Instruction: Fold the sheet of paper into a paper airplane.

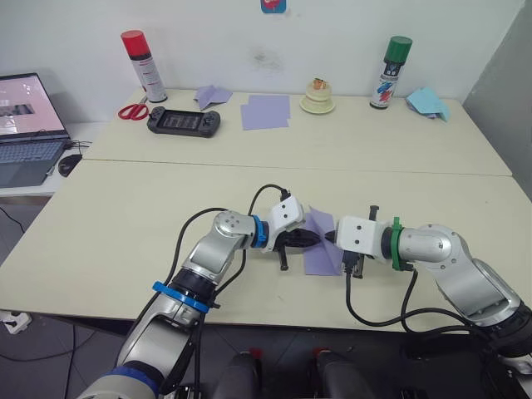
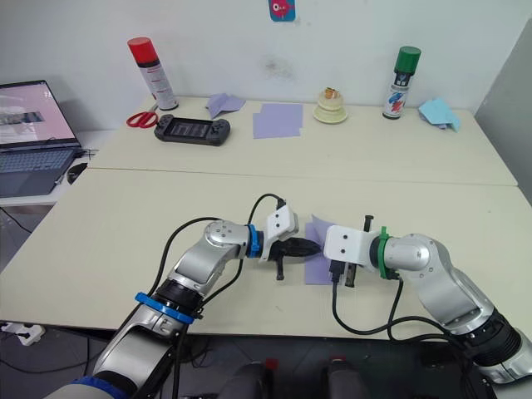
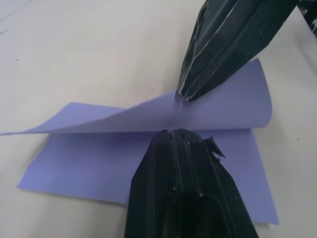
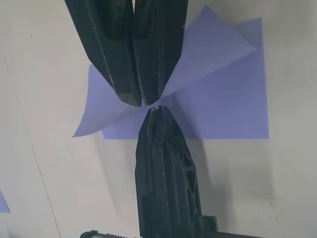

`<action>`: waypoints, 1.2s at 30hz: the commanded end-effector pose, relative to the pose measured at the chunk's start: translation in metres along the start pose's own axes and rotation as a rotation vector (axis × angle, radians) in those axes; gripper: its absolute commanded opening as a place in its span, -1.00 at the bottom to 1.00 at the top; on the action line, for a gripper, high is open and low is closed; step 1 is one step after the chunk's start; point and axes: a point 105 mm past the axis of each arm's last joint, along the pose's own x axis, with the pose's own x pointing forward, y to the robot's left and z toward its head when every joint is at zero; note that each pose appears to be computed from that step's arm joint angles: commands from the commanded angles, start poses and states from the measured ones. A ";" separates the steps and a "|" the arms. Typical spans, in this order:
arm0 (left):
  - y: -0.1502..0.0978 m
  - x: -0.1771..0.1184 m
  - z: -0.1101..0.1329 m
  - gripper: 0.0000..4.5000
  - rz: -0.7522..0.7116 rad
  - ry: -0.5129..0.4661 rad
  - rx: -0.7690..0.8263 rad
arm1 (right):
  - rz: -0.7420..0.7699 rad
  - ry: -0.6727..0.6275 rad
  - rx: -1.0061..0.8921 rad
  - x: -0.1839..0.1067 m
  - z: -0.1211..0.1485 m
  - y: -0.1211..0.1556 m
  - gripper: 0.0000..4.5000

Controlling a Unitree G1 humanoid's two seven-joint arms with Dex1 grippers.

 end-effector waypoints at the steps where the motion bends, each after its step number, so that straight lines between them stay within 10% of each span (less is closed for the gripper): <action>1: 0.002 0.002 -0.001 -1.00 0.010 0.008 0.027 | -0.022 -0.015 -0.027 -0.008 0.006 -0.009 -0.98; 36: 0.000 0.026 0.013 -1.00 -0.019 -0.017 0.063 | -0.058 0.068 -0.002 -0.015 -0.017 -0.017 -0.98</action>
